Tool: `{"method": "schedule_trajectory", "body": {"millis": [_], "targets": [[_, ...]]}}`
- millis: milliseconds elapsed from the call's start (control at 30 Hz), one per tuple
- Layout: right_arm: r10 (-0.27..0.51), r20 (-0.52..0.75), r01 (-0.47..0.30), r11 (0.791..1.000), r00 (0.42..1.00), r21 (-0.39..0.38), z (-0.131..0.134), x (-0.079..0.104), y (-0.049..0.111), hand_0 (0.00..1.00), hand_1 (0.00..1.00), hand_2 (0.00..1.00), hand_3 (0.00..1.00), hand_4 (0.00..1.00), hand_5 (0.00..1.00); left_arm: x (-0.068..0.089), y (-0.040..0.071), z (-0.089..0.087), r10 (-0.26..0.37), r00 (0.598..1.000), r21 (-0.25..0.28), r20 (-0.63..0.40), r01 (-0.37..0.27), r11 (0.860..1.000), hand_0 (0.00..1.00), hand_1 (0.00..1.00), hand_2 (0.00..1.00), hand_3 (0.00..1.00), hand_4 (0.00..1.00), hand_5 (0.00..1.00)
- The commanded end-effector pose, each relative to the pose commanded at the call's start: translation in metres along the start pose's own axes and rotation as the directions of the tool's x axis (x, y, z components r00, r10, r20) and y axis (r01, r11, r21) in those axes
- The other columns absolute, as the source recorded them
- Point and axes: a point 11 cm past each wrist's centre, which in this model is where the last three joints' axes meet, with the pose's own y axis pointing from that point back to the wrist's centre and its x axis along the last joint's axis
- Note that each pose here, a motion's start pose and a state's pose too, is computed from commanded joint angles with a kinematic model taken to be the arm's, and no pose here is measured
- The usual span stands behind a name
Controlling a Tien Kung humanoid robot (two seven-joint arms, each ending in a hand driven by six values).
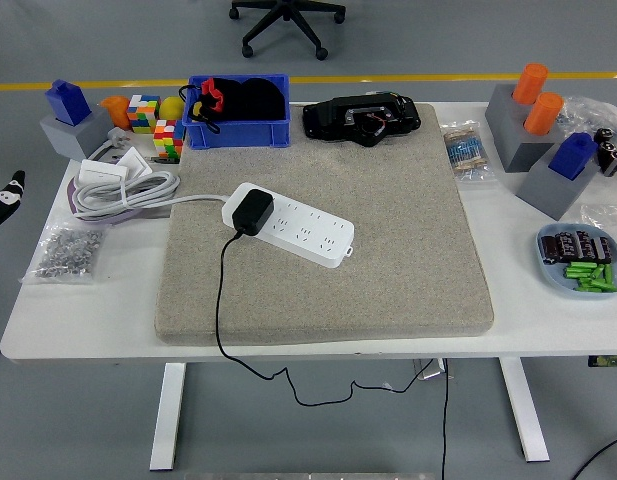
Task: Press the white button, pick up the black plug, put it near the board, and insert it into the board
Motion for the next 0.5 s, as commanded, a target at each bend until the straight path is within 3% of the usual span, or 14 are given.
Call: {"method": "schedule_trajectory", "body": {"millis": [500], "targets": [[0.025, 0.025, -0.025, 1.0, 0.999, -0.005, 0.0, 0.01, 0.0, 0.643, 0.577, 0.608, 0.548, 0.647, 0.326, -0.011, -0.002, 0.004, -0.031, 1.0, -0.004, 0.0, 0.031, 1.0, 0.905, 0.898, 0.893, 0.845, 0.732, 0.348]]}}
